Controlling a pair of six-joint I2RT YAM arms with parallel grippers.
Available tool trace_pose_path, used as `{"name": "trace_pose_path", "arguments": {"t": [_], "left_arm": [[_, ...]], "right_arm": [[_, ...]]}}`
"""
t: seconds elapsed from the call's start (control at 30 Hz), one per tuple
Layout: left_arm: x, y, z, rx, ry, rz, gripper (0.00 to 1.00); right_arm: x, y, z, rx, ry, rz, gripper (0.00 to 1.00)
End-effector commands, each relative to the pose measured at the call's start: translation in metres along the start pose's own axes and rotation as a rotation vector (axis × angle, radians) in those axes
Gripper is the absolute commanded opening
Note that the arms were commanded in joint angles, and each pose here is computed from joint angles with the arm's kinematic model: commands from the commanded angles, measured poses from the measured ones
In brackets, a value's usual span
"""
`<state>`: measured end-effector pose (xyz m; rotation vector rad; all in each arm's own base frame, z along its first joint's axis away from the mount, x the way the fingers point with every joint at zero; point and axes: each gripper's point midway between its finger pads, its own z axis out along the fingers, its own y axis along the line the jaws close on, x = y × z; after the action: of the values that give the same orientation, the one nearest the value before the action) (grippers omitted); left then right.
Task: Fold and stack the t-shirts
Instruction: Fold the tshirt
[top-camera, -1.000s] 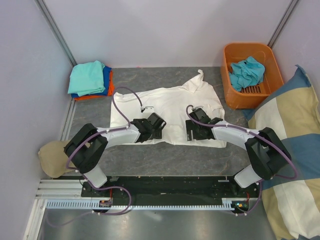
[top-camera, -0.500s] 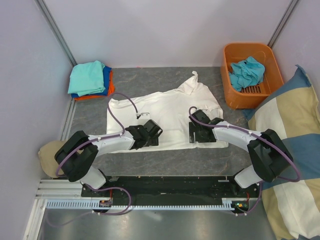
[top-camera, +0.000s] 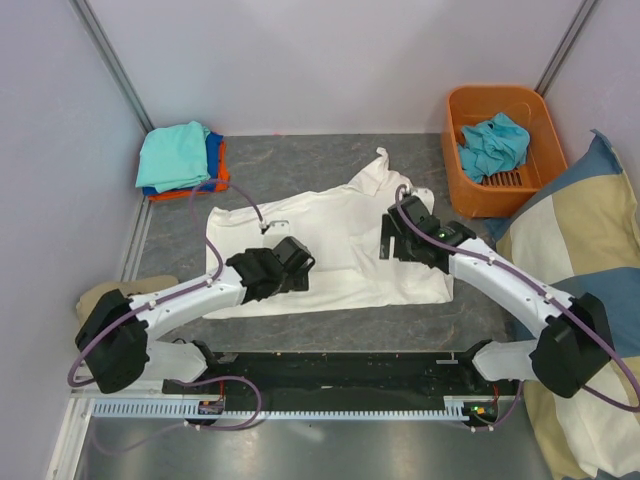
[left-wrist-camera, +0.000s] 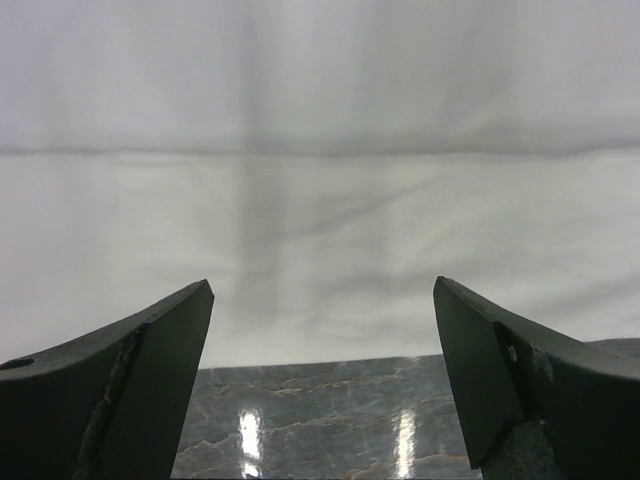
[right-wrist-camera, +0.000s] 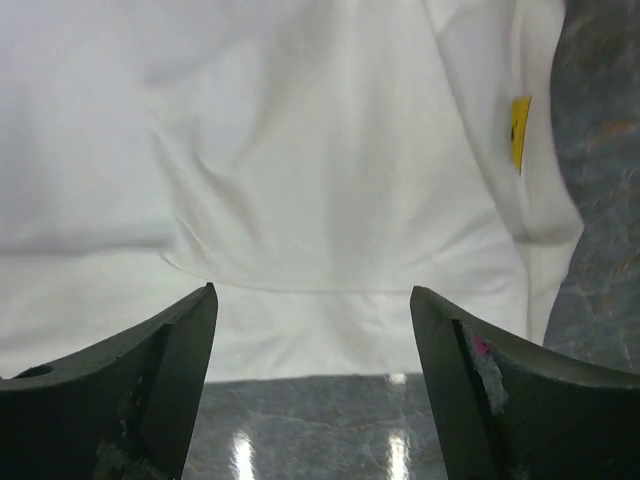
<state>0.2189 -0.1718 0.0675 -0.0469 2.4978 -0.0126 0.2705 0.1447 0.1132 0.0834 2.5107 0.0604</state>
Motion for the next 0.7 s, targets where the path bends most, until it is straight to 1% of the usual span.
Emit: {"name": "trace_pose_path", "arguments": {"t": [0.0, 0.03, 0.07, 0.1, 0.13, 0.17, 0.2, 0.23, 0.27, 0.3, 0.33, 0.37, 0.4, 0.47, 0.5, 0.53, 0.67], "left_arm": [[-0.073, -0.011, -0.028, -0.009, -0.209, 0.020, 1.00], [-0.084, -0.015, -0.030, -0.014, -0.226, 0.028, 1.00], [-0.090, -0.015, -0.031, -0.023, -0.238, 0.045, 1.00], [-0.094, -0.018, -0.033, -0.020, -0.243, 0.048, 1.00], [-0.099, -0.021, -0.035, -0.013, -0.250, 0.042, 1.00], [-0.100, -0.022, -0.038, -0.001, -0.253, 0.032, 1.00], [-0.101, -0.022, -0.040, 0.007, -0.256, 0.022, 1.00], [-0.098, -0.021, -0.040, 0.008, -0.254, 0.016, 1.00], [-0.099, -0.019, -0.044, 0.016, -0.263, -0.005, 1.00], [-0.098, -0.017, -0.046, 0.019, -0.266, -0.014, 1.00], [-0.091, -0.011, -0.044, 0.010, -0.256, -0.017, 1.00], [-0.089, -0.009, -0.045, 0.012, -0.257, -0.037, 1.00], [-0.089, -0.004, -0.050, 0.018, -0.266, -0.053, 1.00], [-0.079, 0.003, -0.048, 0.010, -0.254, -0.064, 1.00], [-0.075, 0.008, -0.050, 0.010, -0.254, -0.069, 1.00], [-0.074, 0.010, -0.051, 0.011, -0.254, -0.074, 1.00], [-0.067, 0.018, -0.052, 0.004, -0.250, -0.091, 1.00]], "right_arm": [[-0.099, 0.019, -0.020, 0.007, -0.308, 0.046, 0.88], [-0.125, 0.026, -0.023, -0.002, -0.370, 0.063, 0.89], [-0.134, 0.028, -0.017, 0.014, -0.385, 0.028, 0.90], [-0.136, 0.034, 0.007, 0.038, -0.361, -0.002, 0.91], [-0.161, 0.042, 0.008, 0.031, -0.403, 0.007, 0.91], [-0.169, 0.044, 0.018, 0.045, -0.401, -0.007, 0.92], [-0.164, 0.046, 0.049, 0.080, -0.348, -0.045, 0.92], [-0.172, 0.043, 0.061, 0.090, -0.337, -0.036, 0.93], [-0.191, 0.050, 0.063, 0.071, -0.356, -0.016, 0.93], [-0.188, 0.050, 0.086, 0.078, -0.320, -0.005, 0.93], [-0.207, 0.045, 0.091, 0.071, -0.347, 0.037, 0.93], [-0.210, 0.050, 0.099, 0.032, -0.335, 0.048, 0.93], [-0.208, 0.048, 0.118, 0.035, -0.306, 0.057, 0.93], [-0.228, 0.045, 0.127, 0.031, -0.326, 0.084, 0.93], [-0.225, 0.041, 0.145, 0.053, -0.303, 0.074, 0.92], [-0.235, 0.036, 0.146, 0.067, -0.312, 0.078, 0.92], [-0.231, 0.022, 0.172, 0.082, -0.269, 0.090, 0.92]]}}
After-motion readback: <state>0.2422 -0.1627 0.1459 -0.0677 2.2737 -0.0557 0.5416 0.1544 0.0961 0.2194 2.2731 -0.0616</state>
